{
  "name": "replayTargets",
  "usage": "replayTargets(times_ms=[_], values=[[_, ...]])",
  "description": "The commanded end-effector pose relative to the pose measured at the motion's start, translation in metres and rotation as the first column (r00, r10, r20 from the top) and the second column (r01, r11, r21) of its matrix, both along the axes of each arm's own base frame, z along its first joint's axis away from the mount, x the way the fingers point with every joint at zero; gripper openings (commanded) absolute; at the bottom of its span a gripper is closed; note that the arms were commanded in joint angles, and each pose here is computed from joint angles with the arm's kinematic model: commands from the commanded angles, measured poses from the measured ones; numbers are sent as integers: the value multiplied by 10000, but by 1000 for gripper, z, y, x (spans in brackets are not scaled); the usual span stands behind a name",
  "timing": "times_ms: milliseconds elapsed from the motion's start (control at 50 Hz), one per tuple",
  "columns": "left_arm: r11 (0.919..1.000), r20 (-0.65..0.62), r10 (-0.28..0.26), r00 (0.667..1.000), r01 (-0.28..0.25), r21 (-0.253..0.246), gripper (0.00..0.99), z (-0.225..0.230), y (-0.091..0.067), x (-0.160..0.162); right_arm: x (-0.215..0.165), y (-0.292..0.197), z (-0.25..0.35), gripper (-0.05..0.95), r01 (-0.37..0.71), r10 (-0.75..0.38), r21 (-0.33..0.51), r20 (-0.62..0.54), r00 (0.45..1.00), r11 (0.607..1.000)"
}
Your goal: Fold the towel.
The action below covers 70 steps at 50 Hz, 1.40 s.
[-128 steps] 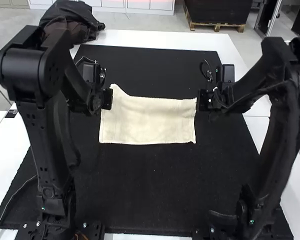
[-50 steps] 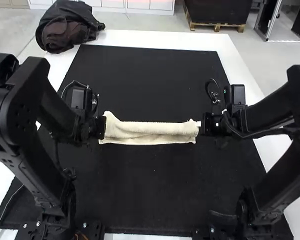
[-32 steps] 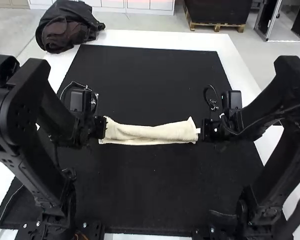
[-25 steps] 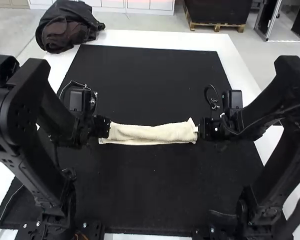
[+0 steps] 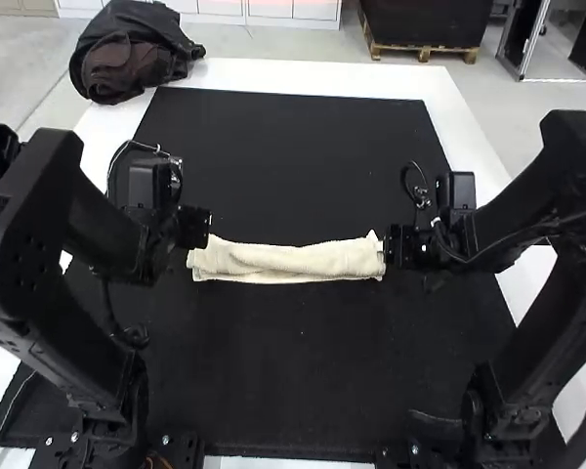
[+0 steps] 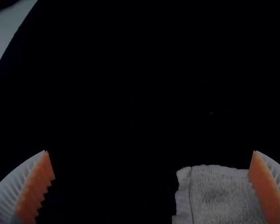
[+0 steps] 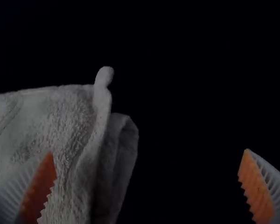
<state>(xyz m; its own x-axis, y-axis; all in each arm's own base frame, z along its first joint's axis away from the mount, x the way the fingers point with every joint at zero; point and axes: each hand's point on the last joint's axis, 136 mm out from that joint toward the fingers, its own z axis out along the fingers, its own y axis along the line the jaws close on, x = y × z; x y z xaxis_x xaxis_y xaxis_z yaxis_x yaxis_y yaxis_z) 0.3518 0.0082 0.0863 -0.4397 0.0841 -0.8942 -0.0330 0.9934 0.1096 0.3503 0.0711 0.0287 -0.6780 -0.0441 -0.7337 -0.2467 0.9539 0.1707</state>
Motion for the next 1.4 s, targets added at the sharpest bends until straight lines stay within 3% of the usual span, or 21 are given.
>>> replayTargets(times_ms=[0,440,1200,1320,1380], values=[[9999,448,148,9989,-150,50,972,18,4,8,19,0,25,902,39,-26,-165,749,9972,9999],[9998,33,155,9999,-155,84,970,18,4,12,13,40,15,903,-1059,1056,121,212,9942,9943],[9997,156,217,9996,-219,127,970,46,6,15,0,58,-39,898,-1485,1504,244,-1315,9798,9886],[9996,124,224,9997,-226,148,970,46,6,14,-7,61,-48,787,-1639,1710,556,-1667,9711,9849],[9995,93,259,9996,-261,183,970,46,7,13,-11,65,-52,652,-1768,1898,848,-1834,9645,9806]])
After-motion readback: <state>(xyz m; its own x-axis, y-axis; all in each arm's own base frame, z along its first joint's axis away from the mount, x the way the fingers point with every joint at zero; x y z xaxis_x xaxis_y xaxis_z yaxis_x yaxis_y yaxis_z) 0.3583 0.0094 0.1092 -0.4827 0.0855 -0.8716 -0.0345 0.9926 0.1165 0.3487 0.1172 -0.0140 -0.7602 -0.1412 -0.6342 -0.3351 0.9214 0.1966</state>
